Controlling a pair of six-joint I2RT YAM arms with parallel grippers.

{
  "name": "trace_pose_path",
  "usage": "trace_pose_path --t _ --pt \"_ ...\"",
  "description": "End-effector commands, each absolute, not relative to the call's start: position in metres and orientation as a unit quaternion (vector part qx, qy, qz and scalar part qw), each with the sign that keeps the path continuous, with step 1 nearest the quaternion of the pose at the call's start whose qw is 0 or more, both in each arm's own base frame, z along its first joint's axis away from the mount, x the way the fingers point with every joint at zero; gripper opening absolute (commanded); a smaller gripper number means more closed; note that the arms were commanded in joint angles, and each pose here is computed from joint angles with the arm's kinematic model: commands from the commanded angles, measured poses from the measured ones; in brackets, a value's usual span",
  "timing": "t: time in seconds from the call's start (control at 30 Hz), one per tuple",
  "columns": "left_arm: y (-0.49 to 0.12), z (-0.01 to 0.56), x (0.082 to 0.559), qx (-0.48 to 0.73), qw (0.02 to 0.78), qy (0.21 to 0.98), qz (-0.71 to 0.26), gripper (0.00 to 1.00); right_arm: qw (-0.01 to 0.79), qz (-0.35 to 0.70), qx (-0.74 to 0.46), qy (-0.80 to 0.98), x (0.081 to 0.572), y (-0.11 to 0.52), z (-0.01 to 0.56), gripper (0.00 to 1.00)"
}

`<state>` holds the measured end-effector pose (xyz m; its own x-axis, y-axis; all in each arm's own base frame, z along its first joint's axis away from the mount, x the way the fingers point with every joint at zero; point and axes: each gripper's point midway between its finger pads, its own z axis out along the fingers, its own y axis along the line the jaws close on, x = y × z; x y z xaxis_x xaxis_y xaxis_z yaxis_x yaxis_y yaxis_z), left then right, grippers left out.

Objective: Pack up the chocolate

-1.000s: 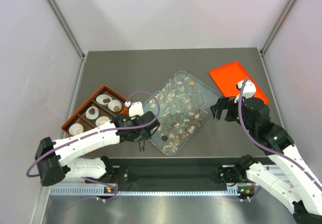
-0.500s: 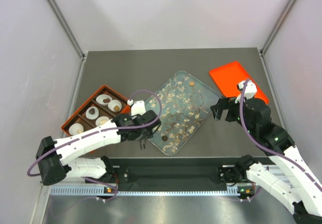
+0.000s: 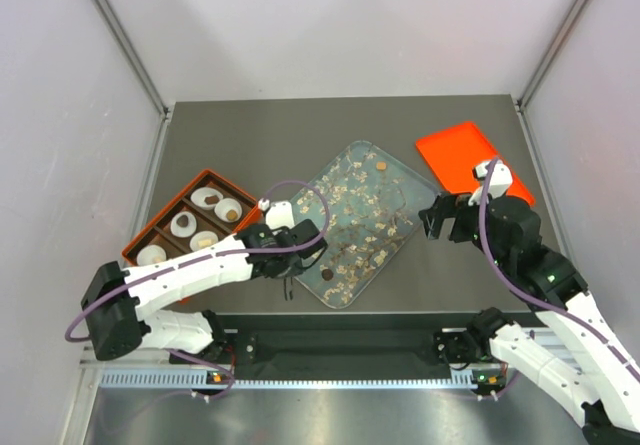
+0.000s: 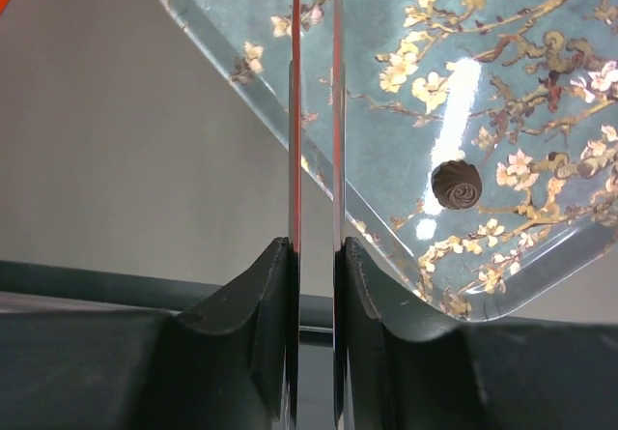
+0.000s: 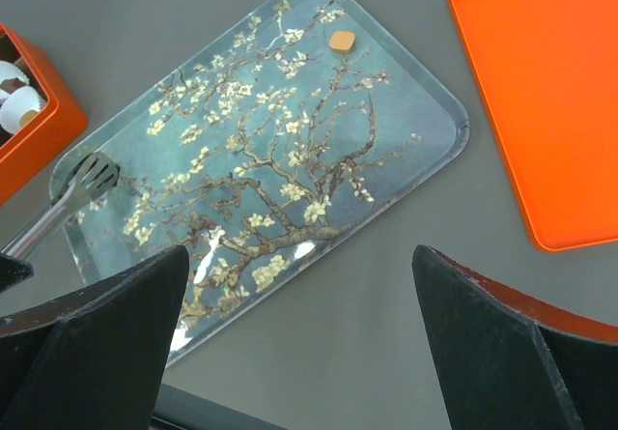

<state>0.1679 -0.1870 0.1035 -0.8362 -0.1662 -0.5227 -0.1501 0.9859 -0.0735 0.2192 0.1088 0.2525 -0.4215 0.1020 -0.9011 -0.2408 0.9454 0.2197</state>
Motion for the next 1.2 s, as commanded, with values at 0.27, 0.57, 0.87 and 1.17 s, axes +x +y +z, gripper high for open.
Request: trace_pose_path --t 0.27,0.57,0.87,1.17 --pt "-0.174 0.136 0.166 -0.157 0.296 0.942 -0.038 0.17 0.567 0.195 -0.044 0.799 0.218 0.117 0.281 1.0" --pt "-0.16 0.154 0.168 -0.201 0.314 0.927 -0.035 0.0 0.567 0.203 -0.042 0.797 0.217 0.12 0.283 1.0" --pt "-0.121 0.194 0.181 -0.267 0.377 0.886 0.048 0.0 0.567 0.207 -0.04 0.796 0.218 0.121 0.287 1.0" --pt "-0.12 0.235 0.195 -0.332 0.449 0.821 -0.118 0.0 0.563 0.212 -0.04 0.798 0.221 0.126 0.29 1.0"
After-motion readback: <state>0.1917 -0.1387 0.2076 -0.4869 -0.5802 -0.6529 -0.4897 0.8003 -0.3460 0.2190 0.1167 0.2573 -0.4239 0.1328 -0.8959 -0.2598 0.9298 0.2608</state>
